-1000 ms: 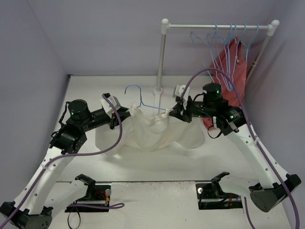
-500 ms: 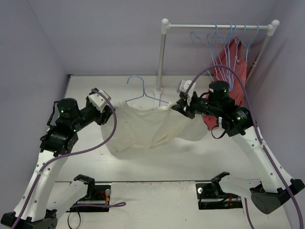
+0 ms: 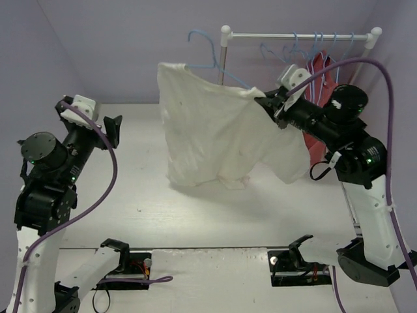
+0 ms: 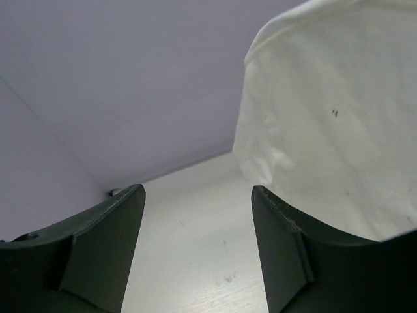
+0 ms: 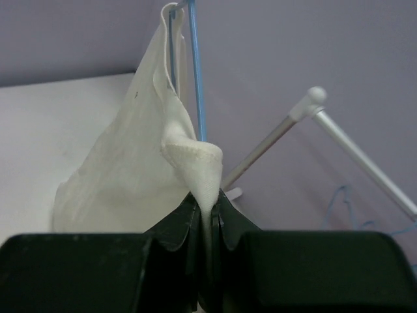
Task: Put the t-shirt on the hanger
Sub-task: Place the hanger at the clothesline.
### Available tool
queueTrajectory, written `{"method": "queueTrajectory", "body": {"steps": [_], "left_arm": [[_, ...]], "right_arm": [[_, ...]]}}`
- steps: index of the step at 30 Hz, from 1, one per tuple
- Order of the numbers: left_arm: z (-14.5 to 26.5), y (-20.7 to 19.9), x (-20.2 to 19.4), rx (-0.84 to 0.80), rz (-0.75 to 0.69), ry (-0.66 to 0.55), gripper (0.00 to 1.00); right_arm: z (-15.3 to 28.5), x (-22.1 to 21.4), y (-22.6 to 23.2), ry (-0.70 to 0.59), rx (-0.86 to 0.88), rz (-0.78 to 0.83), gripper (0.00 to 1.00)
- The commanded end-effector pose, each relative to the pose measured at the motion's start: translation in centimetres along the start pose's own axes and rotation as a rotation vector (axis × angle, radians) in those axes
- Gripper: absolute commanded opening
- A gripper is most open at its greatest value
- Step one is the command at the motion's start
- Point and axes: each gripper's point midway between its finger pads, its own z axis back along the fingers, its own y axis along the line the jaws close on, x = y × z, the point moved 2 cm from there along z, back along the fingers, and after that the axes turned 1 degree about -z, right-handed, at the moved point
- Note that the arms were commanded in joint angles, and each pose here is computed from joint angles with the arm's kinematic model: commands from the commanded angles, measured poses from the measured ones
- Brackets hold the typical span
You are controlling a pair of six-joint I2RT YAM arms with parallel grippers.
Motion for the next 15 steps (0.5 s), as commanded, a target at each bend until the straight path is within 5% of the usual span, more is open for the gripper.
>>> {"method": "queueTrajectory", "body": {"steps": [1,6,15], "left_arm": [[1.8,2.0,3.5,0.105,0.042,-0.086,0.67],[1.8,1.8,2.9,0.103,0.067,-0.073,0.68],[0.0,-0.5,-0.8,0.014,0.151,0.014,0.71]], "right_arm": [[3.8,7.3,-3.9,-0.199,-0.221,0.068,0.00],[6.4,6.0,-3.9,-0.170,-0.310,0.023,0.00],[9.8,-2.9,-1.7,0.000,-0.456,-0.135,0.00]]}}
